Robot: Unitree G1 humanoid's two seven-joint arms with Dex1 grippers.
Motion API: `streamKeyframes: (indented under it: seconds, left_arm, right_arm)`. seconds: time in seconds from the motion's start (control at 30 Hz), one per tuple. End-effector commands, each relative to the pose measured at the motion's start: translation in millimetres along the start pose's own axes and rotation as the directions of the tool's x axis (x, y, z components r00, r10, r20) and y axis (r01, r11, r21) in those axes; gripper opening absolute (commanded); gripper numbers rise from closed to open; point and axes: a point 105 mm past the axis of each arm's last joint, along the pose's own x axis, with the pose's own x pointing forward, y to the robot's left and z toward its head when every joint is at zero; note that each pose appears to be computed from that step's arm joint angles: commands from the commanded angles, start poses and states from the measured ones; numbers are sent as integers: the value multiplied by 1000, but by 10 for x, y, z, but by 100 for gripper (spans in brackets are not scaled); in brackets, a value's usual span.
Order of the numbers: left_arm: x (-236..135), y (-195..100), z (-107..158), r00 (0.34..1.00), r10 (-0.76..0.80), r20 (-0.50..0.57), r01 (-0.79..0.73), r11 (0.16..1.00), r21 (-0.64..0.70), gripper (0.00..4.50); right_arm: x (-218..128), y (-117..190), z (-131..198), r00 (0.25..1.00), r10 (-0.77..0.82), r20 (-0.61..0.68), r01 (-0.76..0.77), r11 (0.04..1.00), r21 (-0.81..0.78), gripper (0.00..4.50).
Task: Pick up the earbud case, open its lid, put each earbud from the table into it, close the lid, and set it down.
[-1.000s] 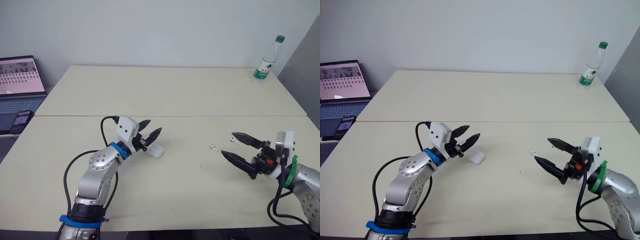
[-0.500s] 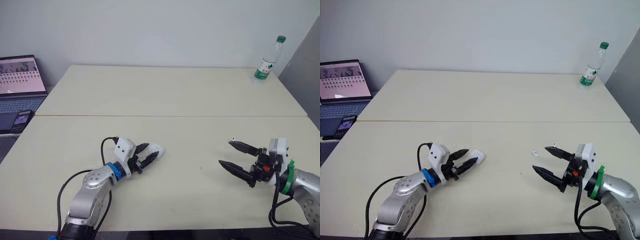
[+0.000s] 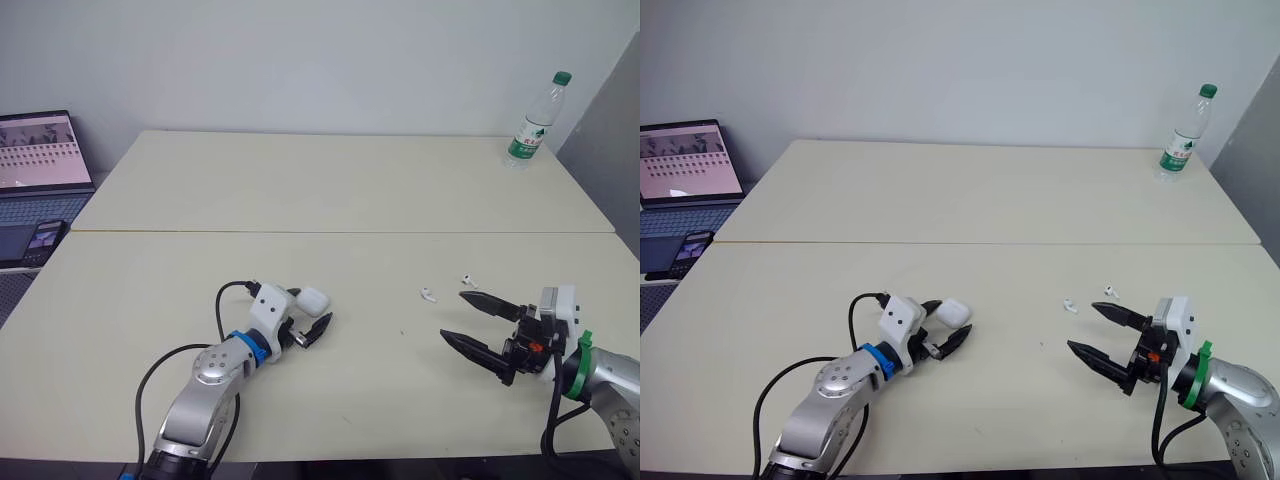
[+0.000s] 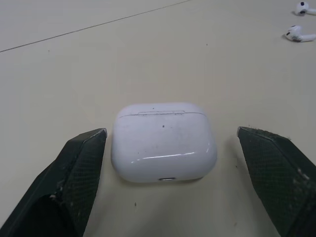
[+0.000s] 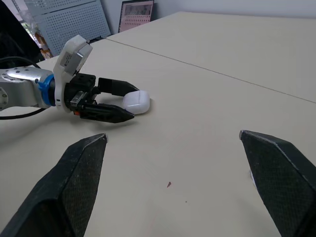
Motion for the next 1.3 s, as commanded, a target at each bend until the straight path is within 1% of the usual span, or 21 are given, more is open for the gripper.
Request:
streamKeyframes:
  seconds: [0.03, 0.2, 0.3, 0.4, 0.43, 0.53, 0.6, 0.7, 0.77, 0.9, 1.0, 1.1, 1.2, 1.3]
  left_arm:
    - [51, 34, 54, 1000, 26, 7, -26, 999, 33, 445]
    - [82, 28, 11, 1000, 9, -29, -9, 1000, 19, 445]
    - [69, 6, -3, 999, -4, -38, 4, 1000, 11, 385]
    - [54, -13, -4, 999, -9, -41, 9, 1000, 10, 285]
    - [51, -18, -4, 999, -9, -41, 9, 1000, 9, 279]
    - [46, -16, 16, 1000, -4, -31, 4, 1000, 9, 279]
    - [57, 2, 74, 1000, 2, -4, -2, 1000, 8, 279]
    - [88, 75, 301, 996, 16, 90, -12, 999, -35, 279]
    - [82, 166, 376, 993, 34, 117, -29, 999, -44, 279]
    - [20, 505, 441, 988, 68, 139, -75, 996, 41, 279]
    - [67, 608, 616, 976, 53, 213, -77, 992, 103, 279]
    - [164, 536, 860, 949, 0, 314, -40, 992, 123, 279]
    - [313, 296, 1135, 905, -108, 411, 49, 987, 151, 279]
    - [447, 54, 1292, 866, -202, 458, 121, 972, 201, 279]
  right_arm:
    - [-11, 33, 149, 999, 4, 37, -2, 998, -64, 450]
    - [-13, 39, 155, 999, 3, 39, -1, 998, -66, 450]
    - [-19, 43, 157, 999, 5, 36, -3, 997, -71, 450]
    - [-24, 51, 163, 999, 16, 37, -13, 997, -79, 450]
    - [-25, 53, 165, 999, 20, 38, -17, 997, -79, 450]
    - [-27, 64, 167, 999, 36, 35, -33, 996, -86, 450]
    - [-25, 68, 162, 999, 46, 28, -43, 995, -90, 450]
    - [2, 60, 174, 999, 47, 26, -45, 995, -89, 450]
    - [21, 62, 202, 998, 52, 33, -49, 996, -78, 450]
    - [71, 93, 331, 992, 93, 86, -85, 992, -92, 450]
    - [115, 62, 395, 989, 93, 111, -82, 992, -98, 450]
    - [172, 20, 472, 986, 71, 148, -60, 995, -76, 450]
    - [300, -77, 627, 978, 6, 210, 9, 997, -71, 450]
    - [450, -215, 734, 966, -103, 238, 112, 993, -25, 450]
